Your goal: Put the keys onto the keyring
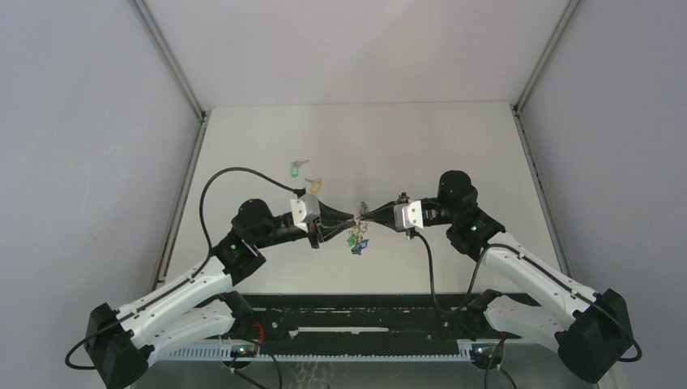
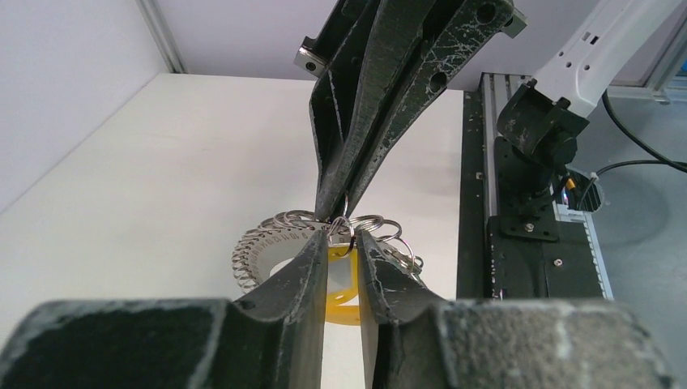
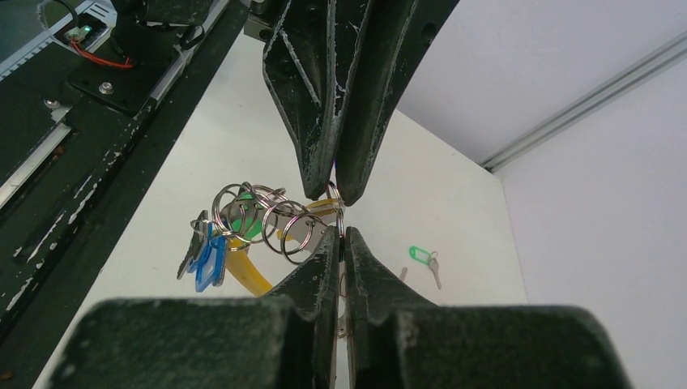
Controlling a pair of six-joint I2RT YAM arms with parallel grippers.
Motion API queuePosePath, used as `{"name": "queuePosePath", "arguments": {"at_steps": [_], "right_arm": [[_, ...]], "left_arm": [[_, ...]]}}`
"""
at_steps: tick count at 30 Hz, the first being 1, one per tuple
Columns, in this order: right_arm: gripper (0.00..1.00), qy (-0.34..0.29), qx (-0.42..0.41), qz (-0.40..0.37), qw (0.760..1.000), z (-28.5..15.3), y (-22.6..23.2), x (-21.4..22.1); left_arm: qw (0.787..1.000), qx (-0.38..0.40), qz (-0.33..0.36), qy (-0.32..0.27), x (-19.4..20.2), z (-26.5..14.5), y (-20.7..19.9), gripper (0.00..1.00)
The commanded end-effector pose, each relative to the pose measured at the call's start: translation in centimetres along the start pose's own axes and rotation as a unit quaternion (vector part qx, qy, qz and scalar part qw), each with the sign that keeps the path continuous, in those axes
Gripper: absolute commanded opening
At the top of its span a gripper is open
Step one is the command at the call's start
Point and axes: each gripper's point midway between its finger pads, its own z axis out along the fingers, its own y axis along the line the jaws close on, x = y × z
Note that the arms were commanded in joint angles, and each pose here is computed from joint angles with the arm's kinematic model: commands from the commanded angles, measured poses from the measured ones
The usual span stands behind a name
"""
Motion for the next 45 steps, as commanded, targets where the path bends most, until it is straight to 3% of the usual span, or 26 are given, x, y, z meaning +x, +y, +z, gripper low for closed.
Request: {"name": "queuePosePath", "arguments": {"at_steps": [1,12,32,35,40,45], "right_arm": [[0.0,-0.021,0.012,-0.046,0.999,0.0,-1.3,-2.5],[0.0,-0.021,0.006,-0.044,0.999,0.1,-1.0,-2.5],[0.0,-0.09,0.044,-0.078,0.992,-1.4,-2.1,-6.9],[0.0,-0.094,0.046,-0.073,0.992,-1.3,-2.3,-7.0],[0.0,-0.088,0.052,-0.058,0.993,-1.0,-2.6,-6.2],[0.0,-0.081,0.056,-0.043,0.994,-1.1,-2.8,-5.6]], "left_arm": [[0.999,-0.003,0.036,-0.032,-3.5,0.1,0.2,0.22],[0.999,-0.002,0.027,-0.039,-4.1,0.3,0.2,0.01],[0.999,-0.022,-0.03,-0.014,-2.4,1.1,1.0,0.01],[0.999,-0.006,-0.033,-0.027,-2.9,1.2,0.5,0.06],[0.999,-0.017,-0.014,-0.045,-3.4,0.6,0.6,0.29],[0.997,-0.044,0.032,-0.062,-3.6,-1.0,0.8,0.43]]}}
